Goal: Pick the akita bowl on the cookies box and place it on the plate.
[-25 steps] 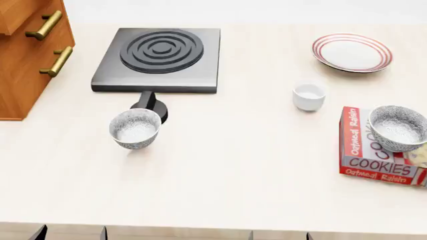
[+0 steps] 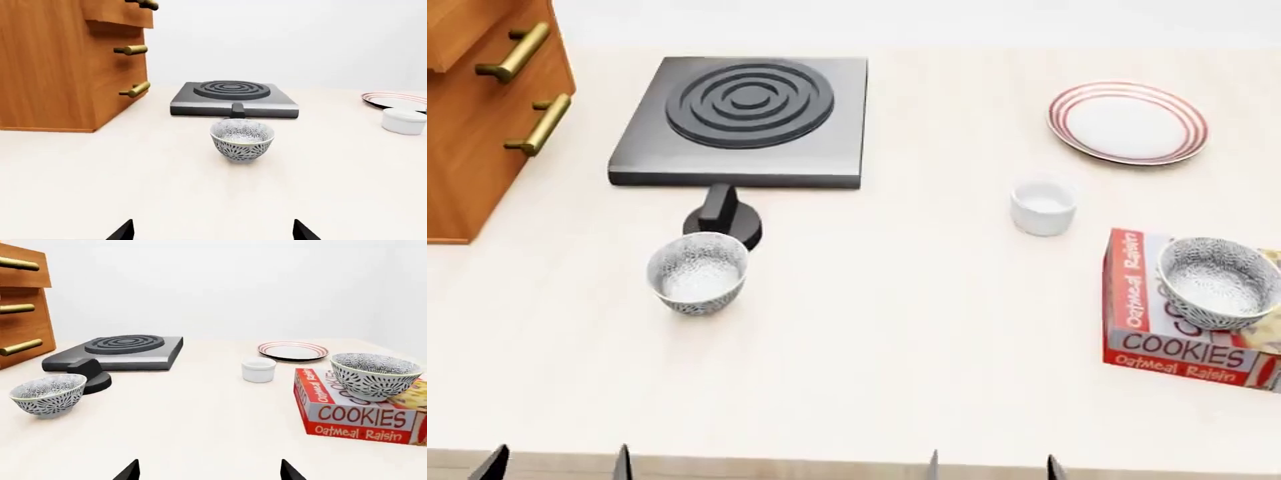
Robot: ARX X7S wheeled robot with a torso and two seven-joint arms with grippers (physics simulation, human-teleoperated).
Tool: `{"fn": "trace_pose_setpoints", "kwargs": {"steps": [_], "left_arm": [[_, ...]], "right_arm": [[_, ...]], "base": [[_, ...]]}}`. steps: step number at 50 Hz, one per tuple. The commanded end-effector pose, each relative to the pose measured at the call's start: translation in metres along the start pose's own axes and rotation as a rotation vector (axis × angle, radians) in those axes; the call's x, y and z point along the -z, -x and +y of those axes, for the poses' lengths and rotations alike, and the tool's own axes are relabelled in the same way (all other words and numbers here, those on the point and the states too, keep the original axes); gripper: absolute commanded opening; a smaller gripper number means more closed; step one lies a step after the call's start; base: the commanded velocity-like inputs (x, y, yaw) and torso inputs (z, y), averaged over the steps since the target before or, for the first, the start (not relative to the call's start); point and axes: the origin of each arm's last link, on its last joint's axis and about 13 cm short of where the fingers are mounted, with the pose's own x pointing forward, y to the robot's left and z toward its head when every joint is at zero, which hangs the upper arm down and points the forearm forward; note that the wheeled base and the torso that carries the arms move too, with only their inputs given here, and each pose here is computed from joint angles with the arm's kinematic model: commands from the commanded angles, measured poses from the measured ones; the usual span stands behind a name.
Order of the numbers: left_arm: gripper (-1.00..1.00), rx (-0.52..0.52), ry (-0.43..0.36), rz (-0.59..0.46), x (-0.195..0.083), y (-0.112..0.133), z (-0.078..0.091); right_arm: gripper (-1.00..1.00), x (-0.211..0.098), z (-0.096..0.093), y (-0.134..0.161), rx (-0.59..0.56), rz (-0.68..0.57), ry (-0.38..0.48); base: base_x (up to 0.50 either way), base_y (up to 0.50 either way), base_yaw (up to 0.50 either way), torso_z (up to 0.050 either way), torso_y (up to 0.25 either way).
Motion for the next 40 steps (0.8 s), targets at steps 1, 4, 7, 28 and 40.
{"fn": "trace_pose_setpoints", "kwargs": {"steps": [1, 4, 7, 28, 40], "left_arm": [[1.0, -0.022, -0.008, -0.132, -0.034, -0.008, 0.005], [1.0, -0.019, -0.004, -0.169, -0.05, -0.007, 0.006], [1.0, -0.023, -0.012, -0.189, -0.064, -0.006, 0.007], [1.0, -0.023, 0.05, -0.246, -0.096, 0.003, 0.012], [1.0, -0.022, 0.051, -0.246, -0.096, 0.004, 0.013]], "right_arm": [[1.0, -0.038, -0.004, -0.004, 0.016, -0.146, -0.015], [1.0, -0.057, -0.007, -0.007, 0.028, -0.176, -0.019], [1.0, -0.074, -0.008, -0.007, 0.038, -0.2, -0.012], [1.0, -0.121, -0.016, 0.008, 0.065, -0.396, 0.02], [1.0, -0.121, -0.016, 0.008, 0.059, -0.401, 0.019]], "base": [[0.5, 0.0, 0.0, 0.0, 0.0], [0.5, 0.0, 0.0, 0.0, 0.0], [0.5, 0.0, 0.0, 0.0, 0.0], [0.5, 0.0, 0.0, 0.0, 0.0], [0.5, 0.0, 0.0, 0.0, 0.0]]}}
